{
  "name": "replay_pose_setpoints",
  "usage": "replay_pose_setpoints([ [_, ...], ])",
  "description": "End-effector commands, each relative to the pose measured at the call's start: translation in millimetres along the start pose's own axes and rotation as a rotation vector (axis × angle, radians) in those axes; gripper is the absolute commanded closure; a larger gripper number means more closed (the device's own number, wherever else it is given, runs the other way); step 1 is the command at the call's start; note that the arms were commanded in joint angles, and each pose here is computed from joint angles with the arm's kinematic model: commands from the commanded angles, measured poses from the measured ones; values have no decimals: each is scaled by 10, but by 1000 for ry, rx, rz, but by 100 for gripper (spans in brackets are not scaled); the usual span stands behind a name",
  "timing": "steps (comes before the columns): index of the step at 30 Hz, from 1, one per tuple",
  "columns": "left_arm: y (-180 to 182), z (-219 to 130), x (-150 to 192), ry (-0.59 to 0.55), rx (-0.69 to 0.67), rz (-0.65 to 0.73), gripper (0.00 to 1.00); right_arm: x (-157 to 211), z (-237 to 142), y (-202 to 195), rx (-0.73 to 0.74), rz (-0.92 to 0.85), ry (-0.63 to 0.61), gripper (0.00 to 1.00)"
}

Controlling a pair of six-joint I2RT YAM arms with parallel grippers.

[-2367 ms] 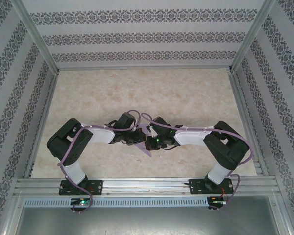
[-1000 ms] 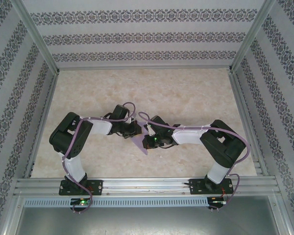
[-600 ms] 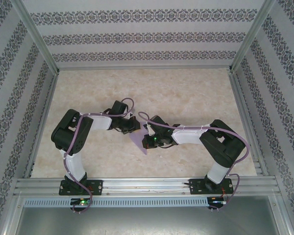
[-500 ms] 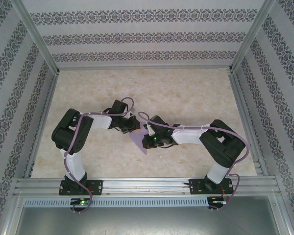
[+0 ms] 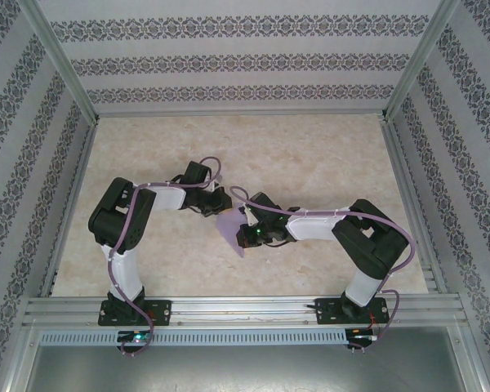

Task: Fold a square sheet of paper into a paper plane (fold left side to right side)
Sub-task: Fourth fold the wing at the center of the table.

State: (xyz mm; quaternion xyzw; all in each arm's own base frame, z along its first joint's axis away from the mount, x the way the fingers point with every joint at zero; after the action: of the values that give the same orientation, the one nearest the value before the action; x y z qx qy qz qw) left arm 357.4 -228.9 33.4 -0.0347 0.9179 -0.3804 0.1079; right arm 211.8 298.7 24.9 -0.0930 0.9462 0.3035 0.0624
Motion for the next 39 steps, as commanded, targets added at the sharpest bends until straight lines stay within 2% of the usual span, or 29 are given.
replay_pose_setpoints([
  [1,286,-42,-298,-110,-107,0,90,863,79,-833,316,95,287,100],
  [22,359,-134,-602,-141,-109,-28,90,853,64,-851,305,100,285,100],
  [28,162,-409,-633,-180,-111,35,90,811,22,-843,280,108,267,100],
  [34,-78,-771,-455,-223,-87,97,90,716,-33,-813,235,107,235,100],
  [39,-358,-809,-57,-184,-11,151,90,660,-74,-810,212,97,221,100],
])
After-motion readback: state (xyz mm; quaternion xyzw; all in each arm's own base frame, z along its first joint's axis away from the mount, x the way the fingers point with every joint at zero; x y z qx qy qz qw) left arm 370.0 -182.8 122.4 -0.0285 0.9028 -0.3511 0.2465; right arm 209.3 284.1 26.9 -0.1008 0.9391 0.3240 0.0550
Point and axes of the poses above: each hand's point on the last joint's axis, 136 mm out from that joint toward the fingers, its own z axis out along the fingers, its own y axis along the line the jaws close on, x = y × z, the point moved 2 cm from there along -z, back along the fingers, and after that the axes turned 5 degrees about z, right-handed, at the moved point
